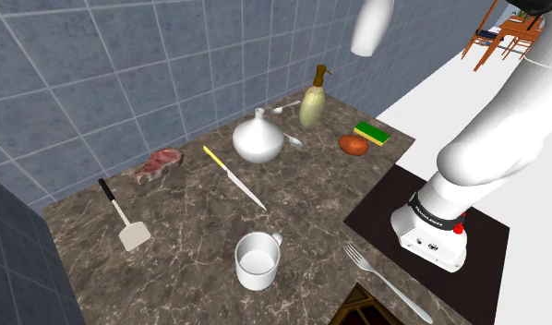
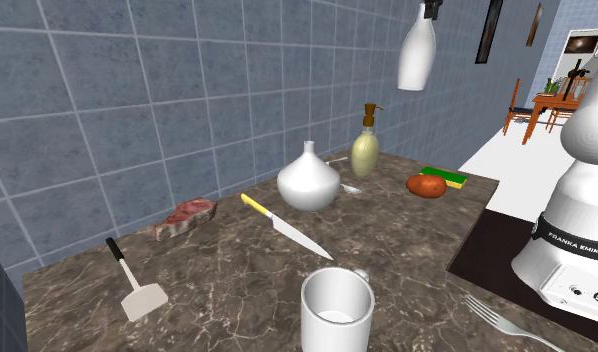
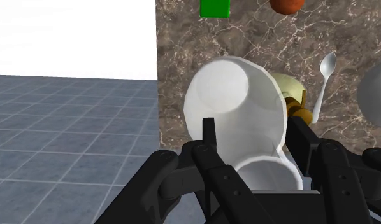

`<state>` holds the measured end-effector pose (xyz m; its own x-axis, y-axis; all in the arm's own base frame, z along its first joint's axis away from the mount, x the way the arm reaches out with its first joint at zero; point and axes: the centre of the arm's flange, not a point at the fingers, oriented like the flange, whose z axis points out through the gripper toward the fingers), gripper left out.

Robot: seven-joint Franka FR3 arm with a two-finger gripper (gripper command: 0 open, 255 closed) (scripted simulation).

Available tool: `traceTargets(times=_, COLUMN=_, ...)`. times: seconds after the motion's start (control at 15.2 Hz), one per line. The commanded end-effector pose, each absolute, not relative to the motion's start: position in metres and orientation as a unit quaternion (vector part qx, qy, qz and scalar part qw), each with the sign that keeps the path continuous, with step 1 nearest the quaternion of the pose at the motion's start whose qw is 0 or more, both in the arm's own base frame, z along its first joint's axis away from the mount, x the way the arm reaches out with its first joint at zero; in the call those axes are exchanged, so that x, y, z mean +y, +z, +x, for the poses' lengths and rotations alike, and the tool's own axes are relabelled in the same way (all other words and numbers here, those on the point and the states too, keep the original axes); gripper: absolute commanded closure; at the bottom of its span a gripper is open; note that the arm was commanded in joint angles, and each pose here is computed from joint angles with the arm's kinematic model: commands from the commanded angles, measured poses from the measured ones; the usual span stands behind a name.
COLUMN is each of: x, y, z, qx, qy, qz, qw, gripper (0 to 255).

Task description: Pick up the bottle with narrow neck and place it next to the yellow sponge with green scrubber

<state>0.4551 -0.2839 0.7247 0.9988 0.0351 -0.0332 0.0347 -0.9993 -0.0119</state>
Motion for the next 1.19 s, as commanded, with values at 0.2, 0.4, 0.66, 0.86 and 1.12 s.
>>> traceTargets(times=0.2, x=-0.284, y=0.698, z=0.455, qx=-0.018, qy=0.016, qz=-1.000, qw=0.005, gripper=255)
traceTargets(times=0.4, x=-0.284, y=0.682, z=0.455, qx=-0.018, qy=0.016, qz=-1.000, qw=0.005, gripper=255)
traceTargets(times=0.66, x=-0.284, y=0.661, z=0.455, qx=-0.018, qy=0.016, qz=-1.000, qw=0.005, gripper=255)
traceTargets(times=0.86, x=-0.284, y=0.645, z=0.455, qx=-0.018, qy=0.016, qz=-1.000, qw=0.005, gripper=255)
traceTargets(times=1.12, x=-0.284, y=0.624, z=0.455, qx=-0.018, qy=0.016, qz=-1.000, qw=0.005, gripper=255)
